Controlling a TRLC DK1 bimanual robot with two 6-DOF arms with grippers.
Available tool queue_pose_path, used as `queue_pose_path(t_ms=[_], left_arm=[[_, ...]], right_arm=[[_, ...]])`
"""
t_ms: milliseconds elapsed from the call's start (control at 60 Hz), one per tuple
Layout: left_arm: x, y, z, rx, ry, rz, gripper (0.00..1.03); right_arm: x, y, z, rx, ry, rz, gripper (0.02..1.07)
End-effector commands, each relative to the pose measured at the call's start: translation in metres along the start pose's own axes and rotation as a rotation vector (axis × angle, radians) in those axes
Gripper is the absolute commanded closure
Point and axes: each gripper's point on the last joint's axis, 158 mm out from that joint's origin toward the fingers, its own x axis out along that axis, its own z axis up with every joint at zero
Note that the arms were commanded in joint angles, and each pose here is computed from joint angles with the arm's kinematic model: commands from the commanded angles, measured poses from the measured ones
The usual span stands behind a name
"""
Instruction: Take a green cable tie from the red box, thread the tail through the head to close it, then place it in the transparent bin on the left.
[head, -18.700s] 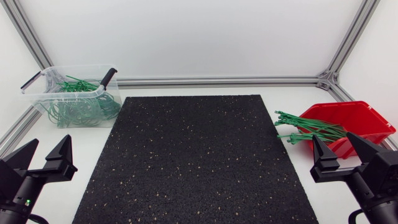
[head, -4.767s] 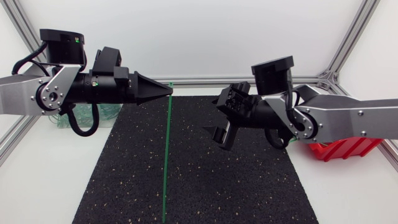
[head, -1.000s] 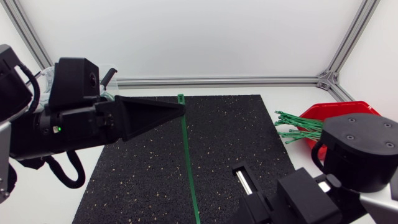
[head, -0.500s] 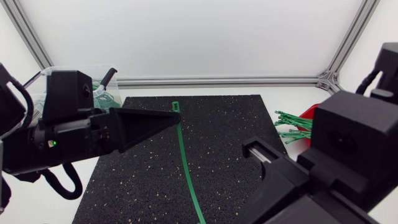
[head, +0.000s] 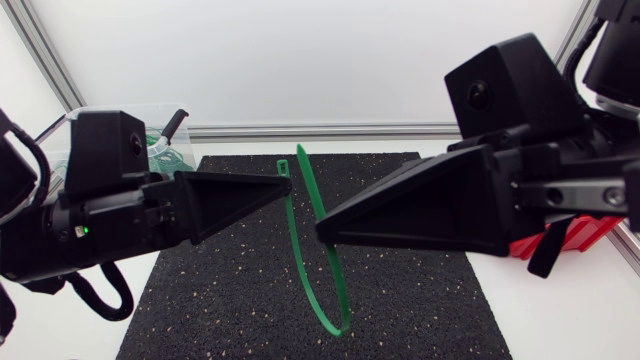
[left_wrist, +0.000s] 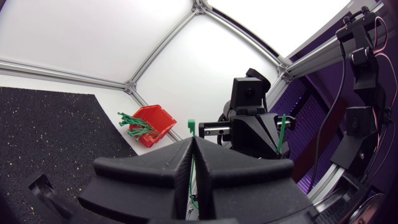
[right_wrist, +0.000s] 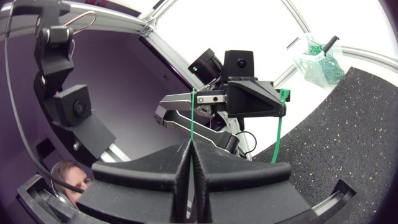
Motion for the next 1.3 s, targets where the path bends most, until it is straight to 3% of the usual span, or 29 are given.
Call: queue_pose_path(t_ms=[0, 217, 567, 1283], left_arm=[[-0.001, -0.002, -0.004, 0.014, -0.005, -0.009, 0.99], [-0.003, 0.003, -0.005, 0.036, -0.012, 0.003, 0.99], [-0.007, 0.007, -0.003, 0.072, -0.043, 0.025, 0.99], [-0.004, -0.01, 0.003, 0.176, -0.109, 0.016, 0.99]], right_arm=[[0.001, -0.003, 0.013, 0.092, -0.007, 0.0, 1.01], [0.002, -0.031, 0.027, 0.341, -0.021, -0.033, 1.01], [0.012, -0.044, 0.026, 0.593, 0.037, -0.065, 1.01], [0.015, -0.019, 0.016, 0.767, 0.116, -0.099, 1.01]])
